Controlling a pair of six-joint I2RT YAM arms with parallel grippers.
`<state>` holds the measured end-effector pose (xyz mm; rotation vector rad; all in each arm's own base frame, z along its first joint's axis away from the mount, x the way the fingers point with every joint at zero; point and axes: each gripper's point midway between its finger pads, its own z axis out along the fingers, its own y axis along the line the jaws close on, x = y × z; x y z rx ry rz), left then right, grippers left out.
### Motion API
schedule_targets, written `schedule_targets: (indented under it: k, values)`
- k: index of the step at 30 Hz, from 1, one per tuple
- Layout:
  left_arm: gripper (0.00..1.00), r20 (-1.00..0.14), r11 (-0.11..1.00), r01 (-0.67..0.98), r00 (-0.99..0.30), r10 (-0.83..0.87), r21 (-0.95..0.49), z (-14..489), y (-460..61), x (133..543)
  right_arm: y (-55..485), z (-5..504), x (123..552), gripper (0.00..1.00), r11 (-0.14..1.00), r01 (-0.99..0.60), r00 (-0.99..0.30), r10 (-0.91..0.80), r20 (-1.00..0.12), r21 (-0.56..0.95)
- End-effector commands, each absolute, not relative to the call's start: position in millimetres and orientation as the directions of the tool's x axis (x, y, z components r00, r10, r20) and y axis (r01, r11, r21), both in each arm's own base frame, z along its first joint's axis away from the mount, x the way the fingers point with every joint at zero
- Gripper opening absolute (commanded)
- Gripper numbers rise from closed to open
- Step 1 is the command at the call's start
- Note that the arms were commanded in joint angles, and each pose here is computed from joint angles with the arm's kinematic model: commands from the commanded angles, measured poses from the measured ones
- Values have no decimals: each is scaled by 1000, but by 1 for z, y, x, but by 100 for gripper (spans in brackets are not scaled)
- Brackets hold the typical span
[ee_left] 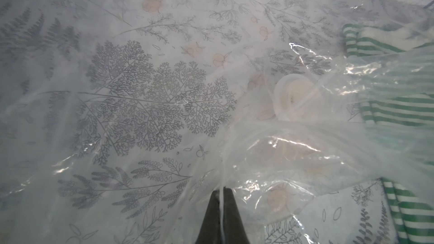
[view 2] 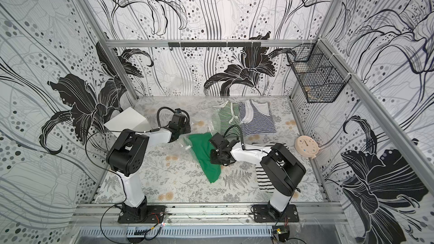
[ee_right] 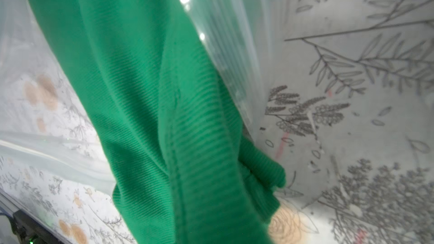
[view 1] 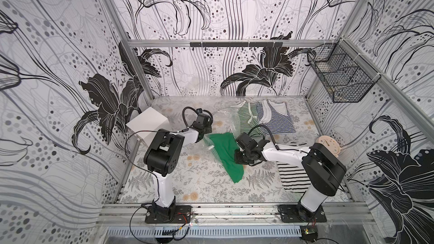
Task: Take the tank top out of the vacuum bag
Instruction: Take out the tank top from the vacuum bag.
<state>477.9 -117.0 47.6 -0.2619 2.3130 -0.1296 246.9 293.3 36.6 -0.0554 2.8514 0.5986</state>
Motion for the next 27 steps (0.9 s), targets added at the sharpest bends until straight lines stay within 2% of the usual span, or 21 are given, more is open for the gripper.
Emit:
schedule_targets:
  k: [1,13,20,27]
  values:
    - [0,-743,971,-154,-625,-238,-182,55,-115,487,286,40,235,0,915,-66,-980,15,-198,399]
    - [0,-751,962,-229,-606,-263,-152,49,-82,487,216,51,200,0,952,3,-970,77,-230,307]
    - [0,-746,950,-274,-598,-292,-152,44,-67,482,154,50,185,0,936,186,-940,258,-223,300]
    - [0,-739,944,-301,-605,-297,-133,46,-61,482,119,48,174,0,919,299,-918,350,-185,257]
